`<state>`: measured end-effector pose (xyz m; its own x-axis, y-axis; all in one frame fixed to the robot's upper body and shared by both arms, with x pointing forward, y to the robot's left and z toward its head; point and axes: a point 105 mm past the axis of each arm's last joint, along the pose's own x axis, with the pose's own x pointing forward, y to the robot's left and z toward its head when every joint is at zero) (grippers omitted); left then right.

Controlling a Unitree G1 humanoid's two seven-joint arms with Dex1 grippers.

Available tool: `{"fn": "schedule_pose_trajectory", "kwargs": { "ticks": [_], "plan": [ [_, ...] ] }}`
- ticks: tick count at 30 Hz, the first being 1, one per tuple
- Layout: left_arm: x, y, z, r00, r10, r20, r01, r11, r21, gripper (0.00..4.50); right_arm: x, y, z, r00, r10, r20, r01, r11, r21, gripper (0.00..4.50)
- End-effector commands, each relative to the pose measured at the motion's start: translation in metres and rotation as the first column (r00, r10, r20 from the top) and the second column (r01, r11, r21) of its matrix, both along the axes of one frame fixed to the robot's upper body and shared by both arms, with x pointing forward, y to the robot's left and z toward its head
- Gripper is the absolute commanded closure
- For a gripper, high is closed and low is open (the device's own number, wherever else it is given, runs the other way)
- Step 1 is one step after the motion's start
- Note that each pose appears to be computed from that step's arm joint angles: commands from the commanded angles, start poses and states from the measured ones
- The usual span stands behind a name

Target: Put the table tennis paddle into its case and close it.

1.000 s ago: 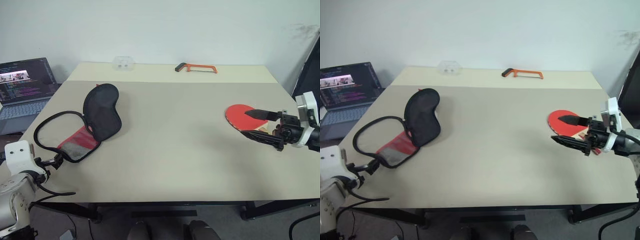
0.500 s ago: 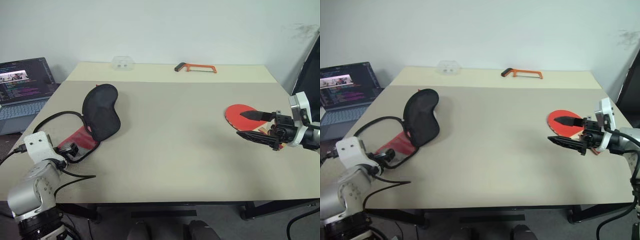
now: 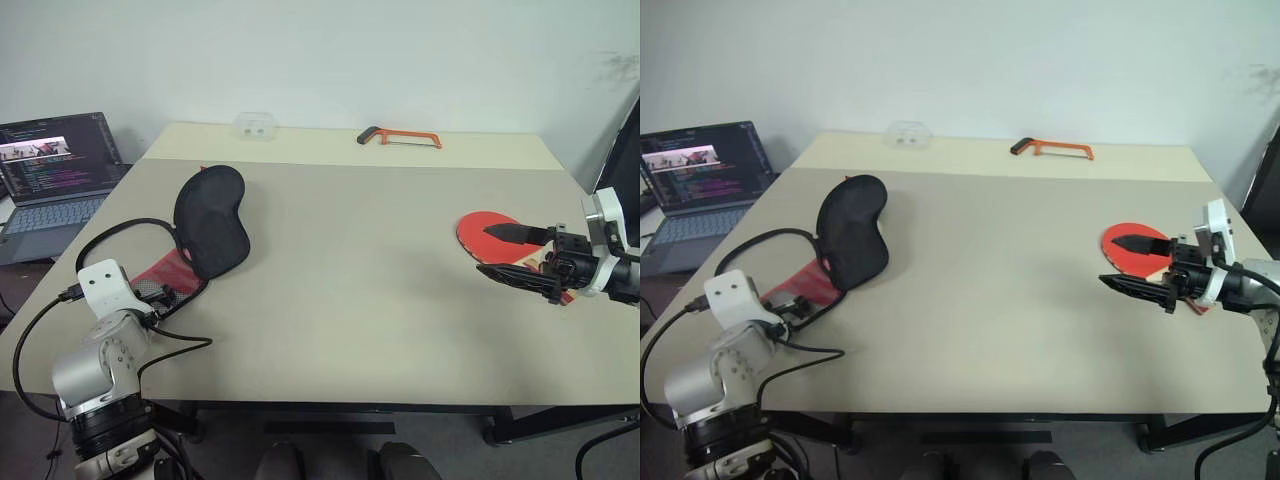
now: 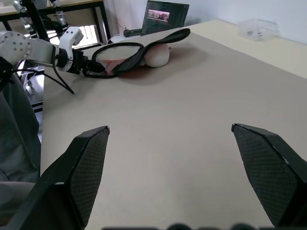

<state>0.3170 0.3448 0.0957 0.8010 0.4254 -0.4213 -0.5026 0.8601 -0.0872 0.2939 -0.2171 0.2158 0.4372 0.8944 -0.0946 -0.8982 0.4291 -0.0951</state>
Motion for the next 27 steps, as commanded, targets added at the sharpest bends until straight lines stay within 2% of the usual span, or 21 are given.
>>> {"fn": "schedule_pose_trajectory", "kwargs": {
  "ticks": [1, 9, 15, 27],
  "plan": [
    [0.006, -0.005, 0.003, 1.000, -0.025, 0.009, 0.025, 1.000, 0.003, 1.65, -0.003, -0.010, 0.010, 0.998, -0.018, 0.056, 0.019, 1.000, -0.016, 0.00],
    [0.013, -0.012, 0.016, 0.993, -0.105, 0.045, 0.102, 0.993, 0.053, 4.45, -0.002, -0.011, 0.005, 0.998, -0.018, 0.057, 0.018, 1.000, -0.011, 0.00],
    [0.025, -0.031, 0.034, 0.963, -0.248, 0.103, 0.241, 0.968, 0.072, 4.48, 0.003, -0.003, 0.010, 0.998, -0.007, 0.063, 0.008, 1.000, -0.008, 0.00],
    [0.054, -0.070, 0.042, 0.906, -0.407, 0.115, 0.397, 0.912, 0.098, 4.48, 0.000, 0.010, 0.015, 0.997, 0.002, 0.071, -0.001, 1.000, -0.010, 0.00]
  ]
}}
